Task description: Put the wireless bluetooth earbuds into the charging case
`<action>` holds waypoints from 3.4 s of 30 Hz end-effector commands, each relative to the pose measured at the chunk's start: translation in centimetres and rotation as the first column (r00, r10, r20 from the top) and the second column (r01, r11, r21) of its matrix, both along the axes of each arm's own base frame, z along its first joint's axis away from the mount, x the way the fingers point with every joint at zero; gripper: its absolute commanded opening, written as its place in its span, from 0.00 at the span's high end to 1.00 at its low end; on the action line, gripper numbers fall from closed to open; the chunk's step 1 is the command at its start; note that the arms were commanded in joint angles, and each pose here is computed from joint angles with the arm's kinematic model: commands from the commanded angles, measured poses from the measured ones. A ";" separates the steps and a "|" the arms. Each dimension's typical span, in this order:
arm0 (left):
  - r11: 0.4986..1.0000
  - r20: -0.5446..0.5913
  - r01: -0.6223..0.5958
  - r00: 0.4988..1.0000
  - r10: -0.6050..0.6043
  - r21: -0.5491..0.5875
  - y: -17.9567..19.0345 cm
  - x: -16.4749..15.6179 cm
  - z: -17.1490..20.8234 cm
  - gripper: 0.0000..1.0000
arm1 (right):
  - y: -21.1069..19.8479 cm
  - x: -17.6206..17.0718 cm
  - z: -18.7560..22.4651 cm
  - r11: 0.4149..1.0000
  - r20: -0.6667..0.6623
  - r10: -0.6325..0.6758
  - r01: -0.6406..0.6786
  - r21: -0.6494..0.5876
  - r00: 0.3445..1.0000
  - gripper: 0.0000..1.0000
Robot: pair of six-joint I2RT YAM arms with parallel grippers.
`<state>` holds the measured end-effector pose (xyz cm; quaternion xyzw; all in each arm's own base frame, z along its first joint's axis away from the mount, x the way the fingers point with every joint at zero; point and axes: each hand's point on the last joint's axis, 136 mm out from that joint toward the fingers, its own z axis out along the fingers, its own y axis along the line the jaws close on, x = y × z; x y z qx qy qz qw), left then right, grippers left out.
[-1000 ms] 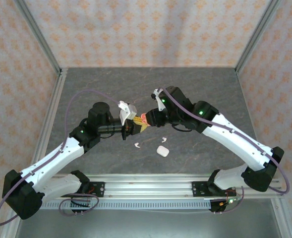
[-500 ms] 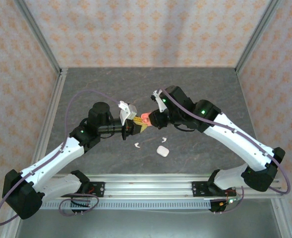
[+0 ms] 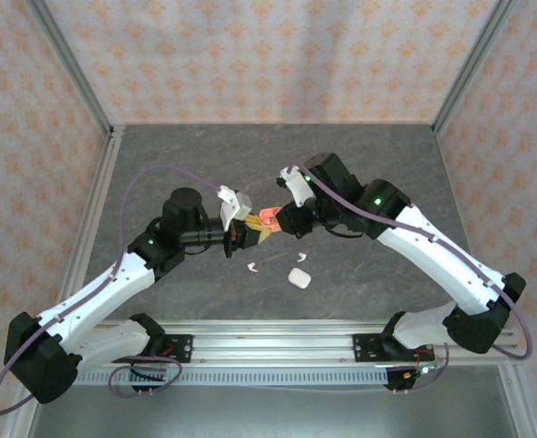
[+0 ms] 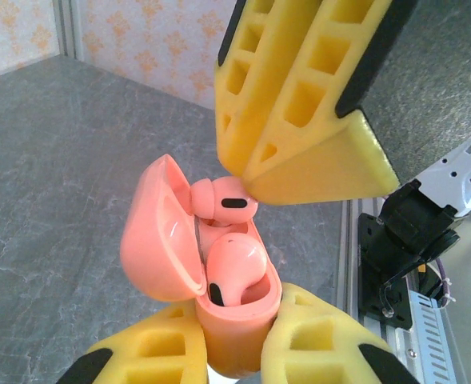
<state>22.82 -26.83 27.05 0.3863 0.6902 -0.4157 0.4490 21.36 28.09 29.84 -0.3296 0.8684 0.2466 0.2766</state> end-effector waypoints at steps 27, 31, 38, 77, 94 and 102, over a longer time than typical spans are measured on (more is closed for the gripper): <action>0.999 0.052 0.016 0.999 -0.014 -0.034 -0.1 -0.3 1.8 1.00 | -0.5 0.4 1.8 0.995 0.009 -0.080 0.079 0.054 0.997 0.43; 0.999 0.054 0.017 0.998 -0.015 -0.033 -0.1 -0.4 1.9 1.00 | -0.3 0.5 1.1 0.997 0.015 -0.070 0.070 0.014 0.997 0.42; 0.999 0.054 0.017 0.998 -0.015 -0.033 -0.1 -0.4 1.9 1.00 | -0.5 0.9 0.4 0.997 0.030 -0.070 0.070 -0.023 0.997 0.51; 0.998 0.060 0.050 0.997 -0.048 -0.039 -0.2 -1.1 2.2 1.00 | -0.9 -1.2 0.0 0.983 0.142 0.180 -0.185 0.019 0.973 0.84; 0.996 0.073 0.076 0.995 -0.072 -0.052 -0.3 -1.6 2.6 1.00 | -0.7 -2.3 0.4 0.962 0.196 0.250 -0.265 0.059 0.948 0.59; 0.997 0.069 0.072 0.995 -0.069 -0.043 -0.3 -1.5 2.3 1.00 | -1.9 -1.9 4.1 0.979 0.192 0.140 -0.165 0.119 0.971 0.42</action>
